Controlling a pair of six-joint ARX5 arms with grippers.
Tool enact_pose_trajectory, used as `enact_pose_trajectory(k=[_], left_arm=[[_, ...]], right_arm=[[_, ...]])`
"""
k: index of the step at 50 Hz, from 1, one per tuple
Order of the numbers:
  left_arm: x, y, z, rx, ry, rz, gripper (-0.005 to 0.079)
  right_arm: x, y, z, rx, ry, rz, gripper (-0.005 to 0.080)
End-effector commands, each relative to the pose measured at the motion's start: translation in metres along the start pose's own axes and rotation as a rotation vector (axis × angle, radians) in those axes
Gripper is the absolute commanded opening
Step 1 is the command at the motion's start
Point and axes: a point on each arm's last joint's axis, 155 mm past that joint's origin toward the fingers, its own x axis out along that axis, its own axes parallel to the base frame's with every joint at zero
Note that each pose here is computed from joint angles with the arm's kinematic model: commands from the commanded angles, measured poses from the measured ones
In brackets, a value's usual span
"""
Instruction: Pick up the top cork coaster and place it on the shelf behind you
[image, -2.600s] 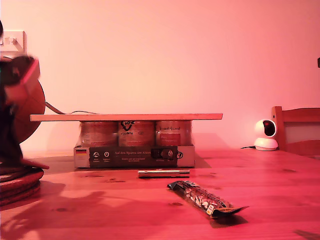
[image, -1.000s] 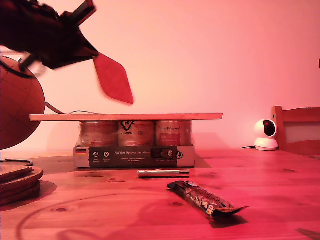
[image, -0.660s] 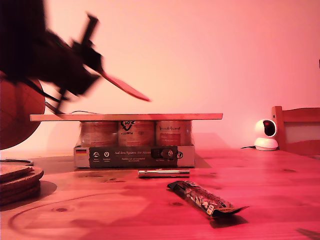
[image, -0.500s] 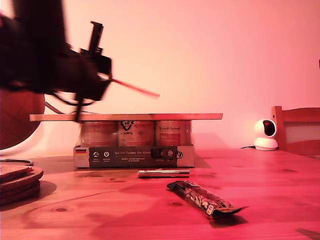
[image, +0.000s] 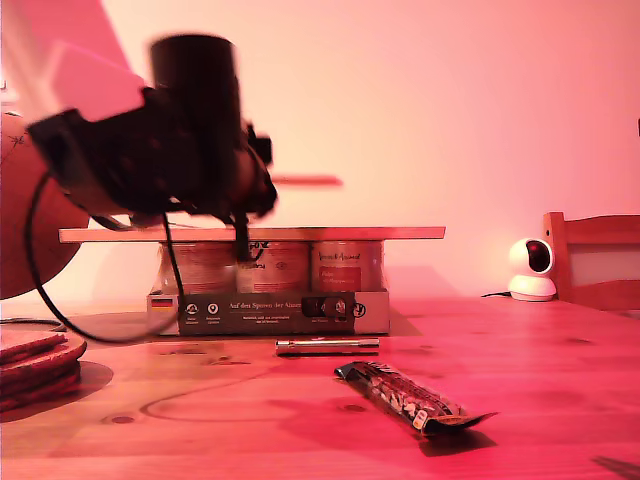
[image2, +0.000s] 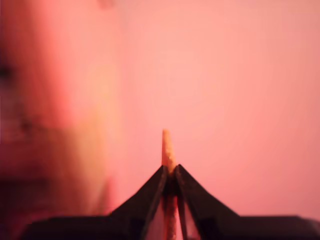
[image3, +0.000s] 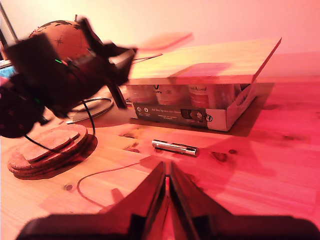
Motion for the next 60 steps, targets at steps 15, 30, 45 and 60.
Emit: enact_pose_trajectory(k=[15,30,45,60], left_arm=[[0.001,0.028,0.008,0.044,-0.057,0.099,-0.0024],[0.003,0.037,0.012,0.081,-0.084,0.150,-0.0024],[0.014,0.027,0.007,0.081,-0.087,0.150,0.0275],[0.014,0.029,-0.012,0.087,0.013,0.160,0.0318]], right_arm=[[-0.002,0.003,0.008,-0.005,-0.022,0.010,-0.0012],[-0.002,0.005,0.008,-0.004,-0.021,0.018,-0.0012],[-0.002,0.005,0.008,-0.004,-0.021,0.018,-0.0012],[-0.002,0.005,0.008,-0.004,-0.022,0.018,-0.0012]])
